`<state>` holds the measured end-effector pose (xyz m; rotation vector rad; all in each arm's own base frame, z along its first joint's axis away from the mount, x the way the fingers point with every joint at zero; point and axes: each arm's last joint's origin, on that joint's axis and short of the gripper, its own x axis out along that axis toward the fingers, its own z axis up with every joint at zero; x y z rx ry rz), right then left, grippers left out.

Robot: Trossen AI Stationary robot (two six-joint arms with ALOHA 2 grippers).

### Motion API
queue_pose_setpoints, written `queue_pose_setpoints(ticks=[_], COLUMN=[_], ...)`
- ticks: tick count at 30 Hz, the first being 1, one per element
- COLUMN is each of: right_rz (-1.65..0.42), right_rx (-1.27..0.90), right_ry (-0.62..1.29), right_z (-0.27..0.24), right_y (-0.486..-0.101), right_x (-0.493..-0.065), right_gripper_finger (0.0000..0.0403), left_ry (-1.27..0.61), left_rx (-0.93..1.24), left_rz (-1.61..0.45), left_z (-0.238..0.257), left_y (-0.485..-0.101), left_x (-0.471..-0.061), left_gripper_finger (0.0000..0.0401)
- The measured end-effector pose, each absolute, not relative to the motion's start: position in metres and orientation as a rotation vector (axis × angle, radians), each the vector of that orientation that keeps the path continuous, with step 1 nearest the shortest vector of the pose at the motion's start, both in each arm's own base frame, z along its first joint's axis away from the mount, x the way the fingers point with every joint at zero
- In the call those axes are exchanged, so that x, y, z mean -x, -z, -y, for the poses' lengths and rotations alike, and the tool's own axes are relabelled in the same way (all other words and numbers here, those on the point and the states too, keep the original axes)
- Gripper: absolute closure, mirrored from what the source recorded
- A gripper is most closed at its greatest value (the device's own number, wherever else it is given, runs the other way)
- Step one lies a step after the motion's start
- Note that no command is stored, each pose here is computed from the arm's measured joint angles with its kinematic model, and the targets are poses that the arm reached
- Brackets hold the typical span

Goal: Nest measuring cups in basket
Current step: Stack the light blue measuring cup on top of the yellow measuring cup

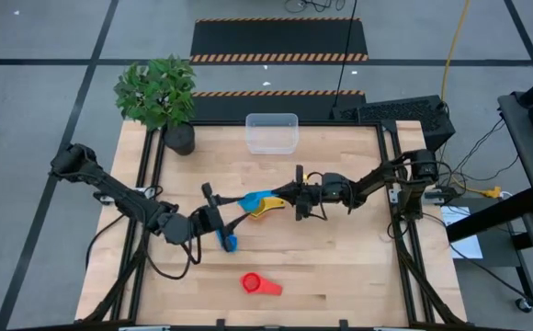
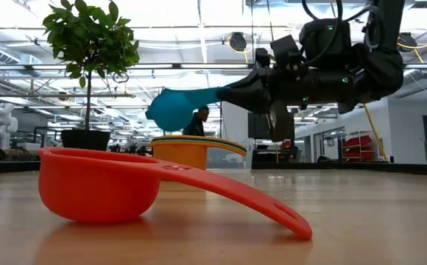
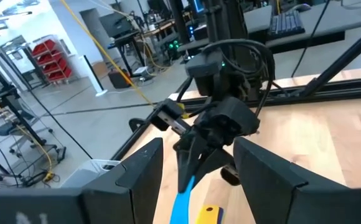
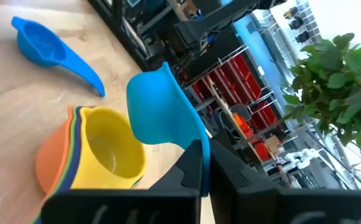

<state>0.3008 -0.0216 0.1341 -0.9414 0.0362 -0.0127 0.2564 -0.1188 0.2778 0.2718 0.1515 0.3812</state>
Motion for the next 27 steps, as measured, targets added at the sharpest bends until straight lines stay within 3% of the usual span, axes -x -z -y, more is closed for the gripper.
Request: queue_pose_setpoints(ticks=[27], right_rz=[-0.106], right_rx=[0.924], right_ry=[-0.015], right_z=[0.0255], right_y=[-0.1268], right_x=[-0.2994], right_gripper_finger=[0.0391], left_ry=[-0.381], left_rx=[-0.271], left_rz=[-0.149], left_z=[0.1189], left_y=[-0.2782], left_x=[-0.2564], left_gripper_finger=[0.0203])
